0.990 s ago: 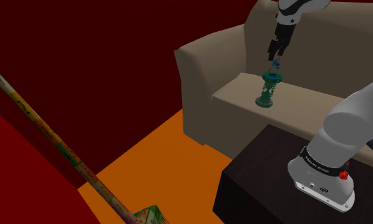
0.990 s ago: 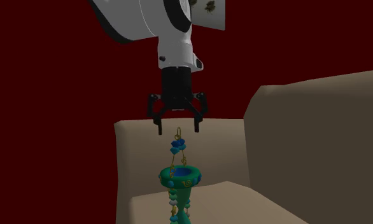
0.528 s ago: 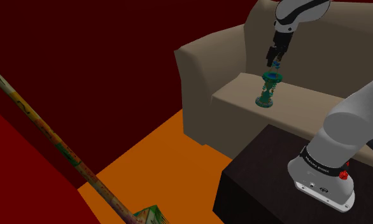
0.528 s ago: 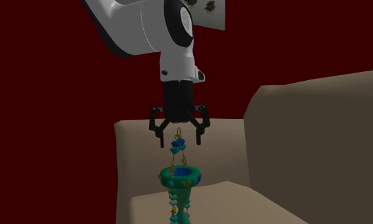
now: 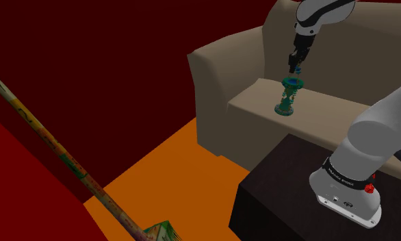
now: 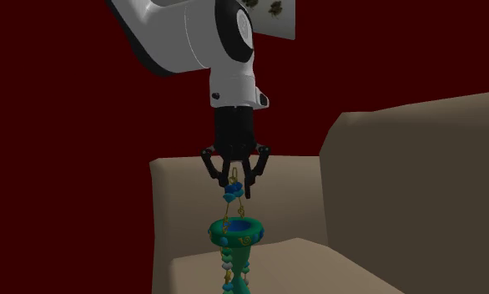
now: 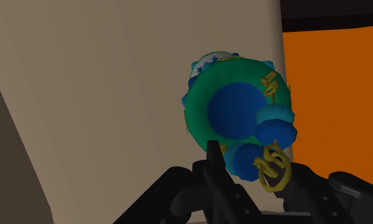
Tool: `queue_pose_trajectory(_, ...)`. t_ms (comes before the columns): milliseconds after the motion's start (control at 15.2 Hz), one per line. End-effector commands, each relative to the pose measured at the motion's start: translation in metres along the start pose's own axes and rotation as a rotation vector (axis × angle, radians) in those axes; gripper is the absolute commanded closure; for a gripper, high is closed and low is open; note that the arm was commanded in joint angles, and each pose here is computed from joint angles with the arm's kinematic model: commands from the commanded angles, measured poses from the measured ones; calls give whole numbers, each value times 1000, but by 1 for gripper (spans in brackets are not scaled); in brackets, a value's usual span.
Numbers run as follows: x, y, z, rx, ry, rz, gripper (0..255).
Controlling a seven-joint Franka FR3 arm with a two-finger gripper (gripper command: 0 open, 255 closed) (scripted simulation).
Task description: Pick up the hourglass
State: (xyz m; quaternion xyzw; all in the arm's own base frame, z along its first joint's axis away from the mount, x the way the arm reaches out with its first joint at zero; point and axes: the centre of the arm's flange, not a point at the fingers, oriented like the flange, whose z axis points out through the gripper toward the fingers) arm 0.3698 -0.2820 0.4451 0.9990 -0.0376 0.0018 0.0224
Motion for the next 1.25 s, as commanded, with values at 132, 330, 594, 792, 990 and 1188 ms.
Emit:
queue_pose_trajectory(132,0,0,-4,1,-1,0,255)
queue_pose_trajectory(330,1,1,-20,1,-1,0,255)
queue_pose_trajectory(594,1,1,-41,1,-1,0,255)
queue_pose_trajectory(792,1,2,-57,1,-1,0,255)
queue_pose_trajectory(990,1,3,-73,1,-1,0,255)
queue_pose_trajectory(1188,1,3,-79,1,-1,0,255)
